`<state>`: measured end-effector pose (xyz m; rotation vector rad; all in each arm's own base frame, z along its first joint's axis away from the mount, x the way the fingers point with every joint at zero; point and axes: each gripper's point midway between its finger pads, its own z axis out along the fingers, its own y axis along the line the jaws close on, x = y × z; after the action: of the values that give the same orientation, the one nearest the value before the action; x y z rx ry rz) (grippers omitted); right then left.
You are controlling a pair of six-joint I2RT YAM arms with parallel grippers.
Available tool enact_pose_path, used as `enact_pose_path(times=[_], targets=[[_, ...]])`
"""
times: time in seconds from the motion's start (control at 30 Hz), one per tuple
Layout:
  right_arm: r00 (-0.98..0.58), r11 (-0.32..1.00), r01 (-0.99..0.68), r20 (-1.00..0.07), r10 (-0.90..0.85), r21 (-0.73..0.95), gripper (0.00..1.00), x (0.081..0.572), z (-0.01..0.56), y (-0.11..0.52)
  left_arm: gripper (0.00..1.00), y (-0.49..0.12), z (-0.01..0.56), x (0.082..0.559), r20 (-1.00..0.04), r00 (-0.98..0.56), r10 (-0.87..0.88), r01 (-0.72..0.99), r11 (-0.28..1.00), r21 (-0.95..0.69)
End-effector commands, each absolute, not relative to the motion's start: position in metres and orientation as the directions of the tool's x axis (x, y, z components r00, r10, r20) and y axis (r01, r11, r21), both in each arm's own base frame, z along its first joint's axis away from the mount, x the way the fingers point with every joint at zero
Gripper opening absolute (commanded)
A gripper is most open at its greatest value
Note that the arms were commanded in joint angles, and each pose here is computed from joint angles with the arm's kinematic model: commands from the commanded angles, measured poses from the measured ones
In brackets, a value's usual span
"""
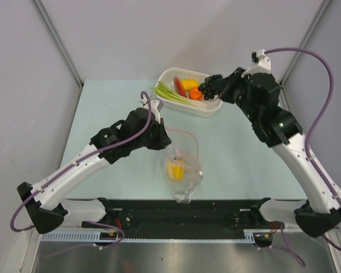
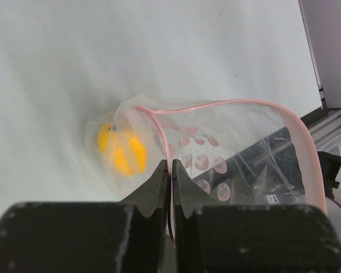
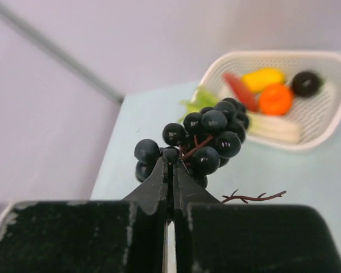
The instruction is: Open the zip-top bag and remove the fake food
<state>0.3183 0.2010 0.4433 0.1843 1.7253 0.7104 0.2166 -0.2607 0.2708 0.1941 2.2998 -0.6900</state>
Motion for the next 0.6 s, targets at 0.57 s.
enact_pose_path(times=[0.57], targets=[[-0.451, 0.877, 0.009, -0.780, 0.433, 0.481, 0.32, 0.579, 0.223, 0.164, 0.00, -0.267, 0.310, 0.214, -0.741, -0.672, 0.013, 0.456, 0.795, -0.400]])
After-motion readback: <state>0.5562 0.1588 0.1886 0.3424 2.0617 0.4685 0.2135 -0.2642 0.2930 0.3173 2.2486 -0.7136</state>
